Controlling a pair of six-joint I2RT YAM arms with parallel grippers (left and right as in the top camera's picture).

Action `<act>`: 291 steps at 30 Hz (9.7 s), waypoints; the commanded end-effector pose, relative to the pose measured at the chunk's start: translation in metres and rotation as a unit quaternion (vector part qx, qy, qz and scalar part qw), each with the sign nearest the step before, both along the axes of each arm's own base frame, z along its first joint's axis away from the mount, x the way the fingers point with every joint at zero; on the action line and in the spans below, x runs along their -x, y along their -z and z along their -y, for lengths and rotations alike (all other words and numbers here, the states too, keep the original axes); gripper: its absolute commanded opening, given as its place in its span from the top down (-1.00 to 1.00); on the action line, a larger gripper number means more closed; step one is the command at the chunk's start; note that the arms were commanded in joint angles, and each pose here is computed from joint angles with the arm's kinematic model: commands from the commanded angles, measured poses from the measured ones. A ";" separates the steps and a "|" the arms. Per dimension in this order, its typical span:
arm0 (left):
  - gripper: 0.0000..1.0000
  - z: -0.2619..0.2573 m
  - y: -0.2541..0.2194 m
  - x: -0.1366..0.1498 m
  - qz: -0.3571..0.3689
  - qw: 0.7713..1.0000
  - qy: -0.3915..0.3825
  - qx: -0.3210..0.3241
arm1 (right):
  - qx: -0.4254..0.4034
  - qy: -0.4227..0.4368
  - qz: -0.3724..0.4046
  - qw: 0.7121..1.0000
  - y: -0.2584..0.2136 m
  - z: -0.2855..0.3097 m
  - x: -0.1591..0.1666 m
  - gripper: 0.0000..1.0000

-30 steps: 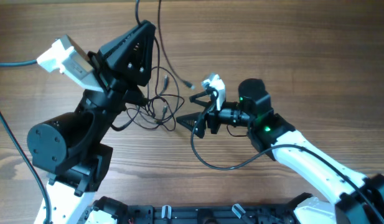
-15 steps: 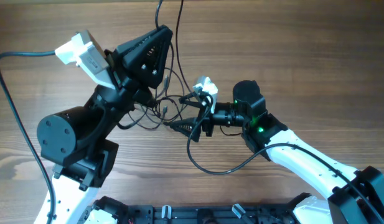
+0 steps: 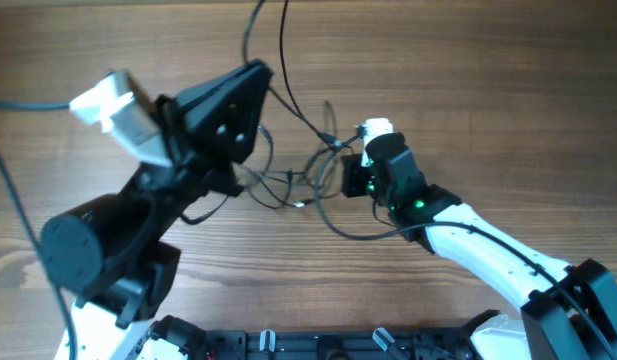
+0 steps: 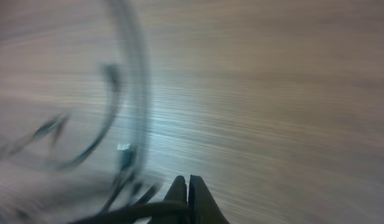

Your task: Untangle cables

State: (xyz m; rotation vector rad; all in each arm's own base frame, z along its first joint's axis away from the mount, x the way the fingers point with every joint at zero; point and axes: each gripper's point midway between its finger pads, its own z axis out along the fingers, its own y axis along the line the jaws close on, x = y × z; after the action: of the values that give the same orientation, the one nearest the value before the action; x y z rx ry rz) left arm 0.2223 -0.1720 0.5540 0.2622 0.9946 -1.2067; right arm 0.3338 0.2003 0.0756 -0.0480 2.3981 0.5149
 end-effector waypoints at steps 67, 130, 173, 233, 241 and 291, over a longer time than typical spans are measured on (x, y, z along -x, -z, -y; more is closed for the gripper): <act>0.92 -0.384 0.198 -0.066 -0.401 0.771 -0.493 0.041 | -0.009 0.153 -0.149 0.977 0.044 0.173 0.003 -0.47; 0.92 -0.112 0.206 -0.154 -0.377 0.901 -0.171 -0.127 | -0.402 0.426 -0.402 0.704 0.025 0.013 0.017 -0.99; 0.92 -0.110 0.214 -0.152 -0.393 0.896 -0.162 -0.130 | -0.436 0.503 -0.378 0.644 0.025 0.025 0.001 -1.00; 0.92 -0.061 0.201 -0.140 -0.397 0.909 -0.074 -0.106 | -0.430 0.342 -0.308 0.777 0.028 -0.048 -0.013 0.91; 0.92 -0.063 0.201 -0.141 -0.398 0.908 -0.082 -0.104 | -0.461 0.066 -0.113 0.878 -0.062 -0.086 -0.035 0.91; -0.54 -0.107 0.228 -0.149 -0.457 0.872 -0.153 -0.084 | -0.333 -0.213 0.175 0.902 -0.409 -0.115 -0.045 0.91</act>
State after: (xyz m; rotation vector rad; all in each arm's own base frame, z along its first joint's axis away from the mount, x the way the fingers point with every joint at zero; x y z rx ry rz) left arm 0.3708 -0.0677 0.3238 -0.3762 1.8921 -0.9482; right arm 0.3864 0.3304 0.4502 -0.2841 1.8509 1.4645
